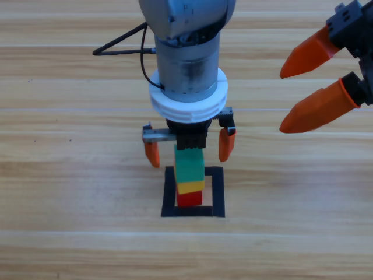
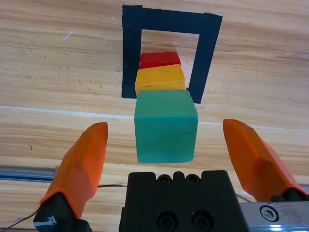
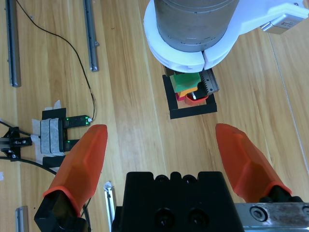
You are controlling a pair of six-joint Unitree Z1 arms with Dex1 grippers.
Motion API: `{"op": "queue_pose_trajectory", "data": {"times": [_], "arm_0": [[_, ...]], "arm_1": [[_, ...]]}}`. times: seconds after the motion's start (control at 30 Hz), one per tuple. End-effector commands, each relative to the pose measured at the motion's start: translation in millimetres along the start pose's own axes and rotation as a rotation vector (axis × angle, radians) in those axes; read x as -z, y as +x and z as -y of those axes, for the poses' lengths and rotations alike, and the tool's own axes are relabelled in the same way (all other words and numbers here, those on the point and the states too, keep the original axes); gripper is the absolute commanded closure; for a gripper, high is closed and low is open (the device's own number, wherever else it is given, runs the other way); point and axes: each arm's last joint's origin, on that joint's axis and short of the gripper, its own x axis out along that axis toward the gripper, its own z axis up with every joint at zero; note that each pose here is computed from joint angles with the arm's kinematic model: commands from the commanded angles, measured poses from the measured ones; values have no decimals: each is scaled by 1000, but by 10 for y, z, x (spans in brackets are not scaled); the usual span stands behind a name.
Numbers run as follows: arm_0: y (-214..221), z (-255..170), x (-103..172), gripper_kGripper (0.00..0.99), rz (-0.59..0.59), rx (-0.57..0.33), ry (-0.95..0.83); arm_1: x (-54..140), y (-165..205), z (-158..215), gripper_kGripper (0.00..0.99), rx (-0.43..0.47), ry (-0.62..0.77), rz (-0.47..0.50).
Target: Stack the blocks in the rectangular block: red at the bottom, yellow in the middle, green on top
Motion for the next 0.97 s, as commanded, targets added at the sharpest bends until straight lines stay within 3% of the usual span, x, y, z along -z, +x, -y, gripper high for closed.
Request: {"op": "queue_pose_trajectory", "data": {"times": [0.03,0.13,0.23,0.33,0.53,0.6,0.73,0.97], "arm_0": [[209,61,15,0,-17,-54,12],[130,41,28,0,-9,-38,13],[-273,-107,66,0,55,27,9],[-956,-597,212,0,176,102,36],[-1711,-1299,486,0,333,220,189],[-1888,-1524,605,0,395,302,290],[-1826,-1577,707,0,389,382,440],[-1488,-1020,1179,0,395,415,699]], "arm_1": [[36,119,-52,4,-37,3,-42],[37,106,-72,4,-38,1,-40],[34,104,-72,4,-37,0,-39],[28,109,-65,4,-37,0,-39],[19,123,-52,4,-38,0,-40],[11,126,-52,4,-38,-4,-39],[-8,147,-65,4,-44,-9,-40],[-17,149,-65,4,-45,-9,-39]]}}
